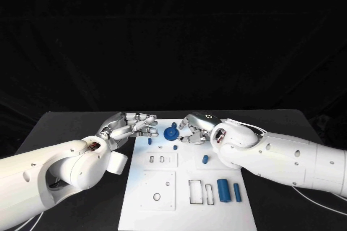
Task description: Assemble the parts on the task board
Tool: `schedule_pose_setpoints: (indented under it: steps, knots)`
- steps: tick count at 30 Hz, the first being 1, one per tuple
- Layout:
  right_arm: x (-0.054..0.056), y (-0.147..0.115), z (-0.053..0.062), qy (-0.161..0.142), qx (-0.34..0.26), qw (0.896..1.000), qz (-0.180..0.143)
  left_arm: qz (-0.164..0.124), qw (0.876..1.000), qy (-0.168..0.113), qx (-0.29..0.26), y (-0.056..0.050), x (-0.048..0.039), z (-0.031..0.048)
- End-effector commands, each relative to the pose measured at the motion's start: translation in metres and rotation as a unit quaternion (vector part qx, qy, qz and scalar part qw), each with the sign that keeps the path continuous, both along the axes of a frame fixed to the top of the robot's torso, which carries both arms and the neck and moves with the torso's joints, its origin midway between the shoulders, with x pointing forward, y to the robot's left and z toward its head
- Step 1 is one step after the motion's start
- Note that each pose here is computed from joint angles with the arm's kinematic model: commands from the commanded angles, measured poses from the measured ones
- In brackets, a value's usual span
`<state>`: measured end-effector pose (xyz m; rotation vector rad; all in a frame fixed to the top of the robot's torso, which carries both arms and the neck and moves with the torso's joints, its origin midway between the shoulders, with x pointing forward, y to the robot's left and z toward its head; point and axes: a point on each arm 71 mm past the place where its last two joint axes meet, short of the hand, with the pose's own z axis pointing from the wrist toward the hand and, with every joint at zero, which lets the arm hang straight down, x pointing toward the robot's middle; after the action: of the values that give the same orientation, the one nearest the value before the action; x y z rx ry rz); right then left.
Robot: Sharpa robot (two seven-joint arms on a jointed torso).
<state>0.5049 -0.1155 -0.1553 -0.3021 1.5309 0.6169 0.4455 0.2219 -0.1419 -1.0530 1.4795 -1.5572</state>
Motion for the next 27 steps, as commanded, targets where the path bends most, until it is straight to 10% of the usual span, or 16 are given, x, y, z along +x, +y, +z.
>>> schedule_pose_setpoints:
  steps: [1,10,27]
  knots:
    - [-0.006,-0.013,0.011,0.002,0.042,0.999,0.005,-0.011,1.0,-0.003,-0.006,-0.001,0.0,0.0013]
    - [-0.011,-0.088,0.02,0.063,0.111,0.992,-0.018,-0.019,1.0,-0.005,-0.01,-0.003,0.0014,0.0007]
    - [-0.001,-0.166,0.0,0.063,0.1,0.99,-0.074,-0.02,1.0,-0.004,-0.009,-0.004,0.0045,-0.0012]
